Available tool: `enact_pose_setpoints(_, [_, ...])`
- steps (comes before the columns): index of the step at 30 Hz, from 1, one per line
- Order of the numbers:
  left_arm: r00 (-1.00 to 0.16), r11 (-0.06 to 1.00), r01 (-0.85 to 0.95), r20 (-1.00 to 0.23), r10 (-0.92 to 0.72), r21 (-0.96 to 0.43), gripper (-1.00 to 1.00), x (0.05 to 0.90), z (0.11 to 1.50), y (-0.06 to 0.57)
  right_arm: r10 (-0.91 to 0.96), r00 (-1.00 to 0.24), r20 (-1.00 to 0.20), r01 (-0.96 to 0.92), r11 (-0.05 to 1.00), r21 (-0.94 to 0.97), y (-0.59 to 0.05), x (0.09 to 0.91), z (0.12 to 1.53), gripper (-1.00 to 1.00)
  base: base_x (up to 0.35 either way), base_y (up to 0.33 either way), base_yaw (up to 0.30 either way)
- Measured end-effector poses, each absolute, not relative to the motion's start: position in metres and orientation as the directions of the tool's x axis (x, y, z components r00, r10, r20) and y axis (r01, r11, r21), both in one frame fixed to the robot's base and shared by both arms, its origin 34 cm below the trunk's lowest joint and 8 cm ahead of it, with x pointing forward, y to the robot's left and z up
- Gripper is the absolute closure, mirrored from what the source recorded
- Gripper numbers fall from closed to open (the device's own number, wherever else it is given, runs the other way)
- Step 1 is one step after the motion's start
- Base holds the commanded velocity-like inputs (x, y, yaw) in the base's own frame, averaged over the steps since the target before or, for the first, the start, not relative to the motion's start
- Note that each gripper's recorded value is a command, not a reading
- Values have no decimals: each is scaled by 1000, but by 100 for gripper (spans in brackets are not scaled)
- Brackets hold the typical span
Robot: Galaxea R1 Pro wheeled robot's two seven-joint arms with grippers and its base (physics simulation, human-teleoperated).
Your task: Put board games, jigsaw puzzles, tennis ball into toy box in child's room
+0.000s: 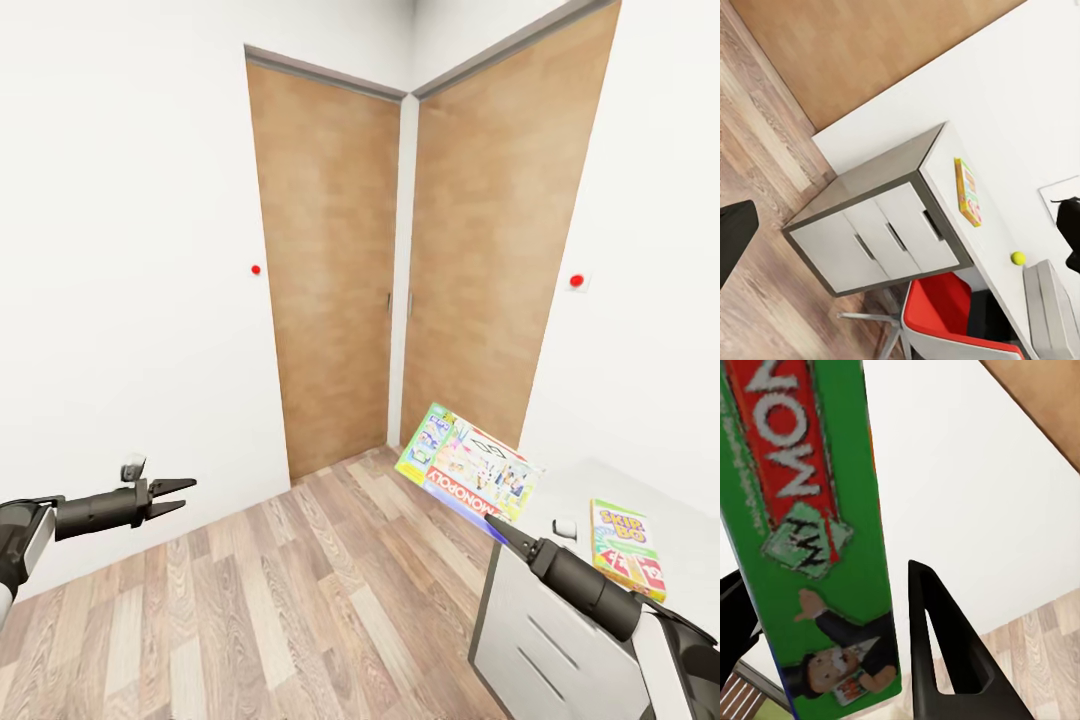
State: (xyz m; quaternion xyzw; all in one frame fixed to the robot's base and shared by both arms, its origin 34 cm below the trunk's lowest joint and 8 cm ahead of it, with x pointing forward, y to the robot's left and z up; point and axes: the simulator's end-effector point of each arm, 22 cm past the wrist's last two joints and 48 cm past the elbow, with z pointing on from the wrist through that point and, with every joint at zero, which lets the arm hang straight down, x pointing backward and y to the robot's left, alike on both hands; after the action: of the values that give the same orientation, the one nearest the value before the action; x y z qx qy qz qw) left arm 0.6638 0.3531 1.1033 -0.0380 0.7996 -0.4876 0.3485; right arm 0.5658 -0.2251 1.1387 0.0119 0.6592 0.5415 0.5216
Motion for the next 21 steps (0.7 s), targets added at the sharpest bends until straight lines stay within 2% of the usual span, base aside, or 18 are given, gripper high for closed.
enact_pose_setpoints(17, [-767,524,257,-501,-401,-812,-100,666,1089,354,635,-449,-629,-483,420,769,-262,568,1130,100,-1,0,-1])
enact_pose_setpoints(21, [-771,524,251,-496,-401,-814,-100,667,1085,354,648,-446,-617,-468,420,778,-270,568,1128,100,-120,0,0])
